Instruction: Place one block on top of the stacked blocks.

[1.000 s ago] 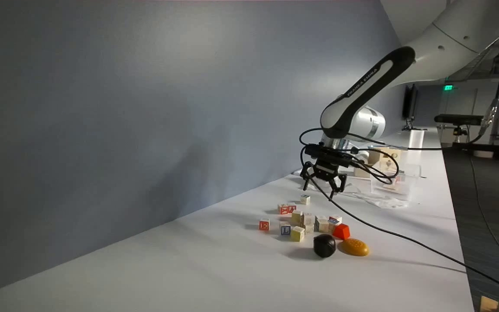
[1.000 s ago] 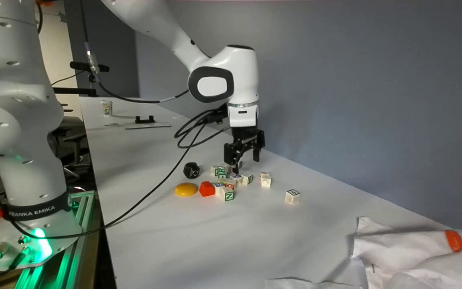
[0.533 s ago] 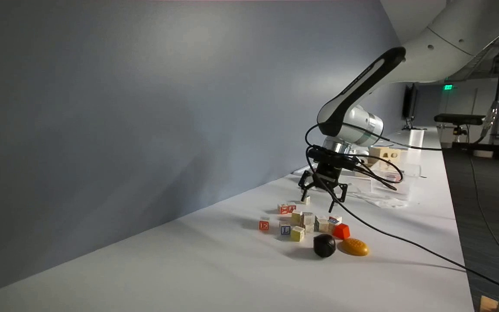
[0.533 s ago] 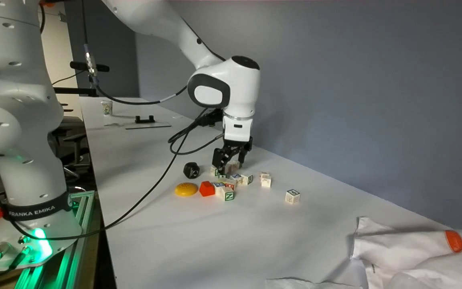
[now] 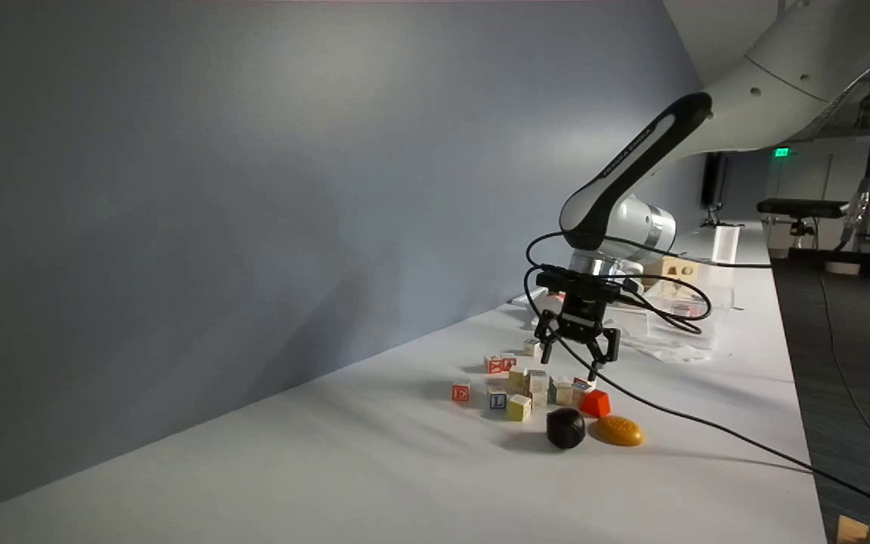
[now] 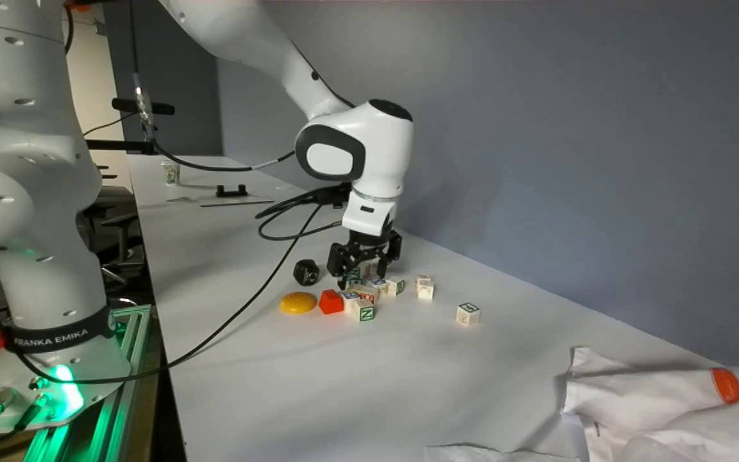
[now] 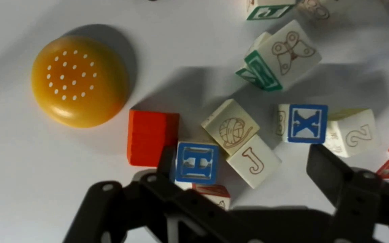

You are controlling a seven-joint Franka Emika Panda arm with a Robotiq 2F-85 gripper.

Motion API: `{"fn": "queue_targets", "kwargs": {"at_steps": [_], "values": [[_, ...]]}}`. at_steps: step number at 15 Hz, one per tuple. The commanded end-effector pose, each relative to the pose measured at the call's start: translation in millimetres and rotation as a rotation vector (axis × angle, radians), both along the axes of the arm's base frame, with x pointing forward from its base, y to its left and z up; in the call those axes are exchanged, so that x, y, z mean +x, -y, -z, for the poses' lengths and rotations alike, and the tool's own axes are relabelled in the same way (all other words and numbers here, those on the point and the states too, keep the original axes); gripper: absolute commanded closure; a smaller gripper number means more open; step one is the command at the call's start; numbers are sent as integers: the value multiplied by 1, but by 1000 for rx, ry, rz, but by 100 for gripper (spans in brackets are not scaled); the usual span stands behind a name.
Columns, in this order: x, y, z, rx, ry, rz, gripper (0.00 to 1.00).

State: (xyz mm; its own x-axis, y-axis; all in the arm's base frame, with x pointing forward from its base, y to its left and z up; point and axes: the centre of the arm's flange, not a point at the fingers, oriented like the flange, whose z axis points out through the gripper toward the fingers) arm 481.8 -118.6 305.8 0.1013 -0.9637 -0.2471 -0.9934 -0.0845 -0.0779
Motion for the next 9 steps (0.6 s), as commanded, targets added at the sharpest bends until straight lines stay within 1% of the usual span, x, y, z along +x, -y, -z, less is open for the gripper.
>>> {"fn": "queue_targets", "kwargs": {"at_steps": [1, 4, 9], "values": [[-8, -1, -1, -75, -37, 88, 0], [-9, -1, 3, -109, -73, 118, 0], [-12, 2, 4, -214, -98, 147, 0]]}}
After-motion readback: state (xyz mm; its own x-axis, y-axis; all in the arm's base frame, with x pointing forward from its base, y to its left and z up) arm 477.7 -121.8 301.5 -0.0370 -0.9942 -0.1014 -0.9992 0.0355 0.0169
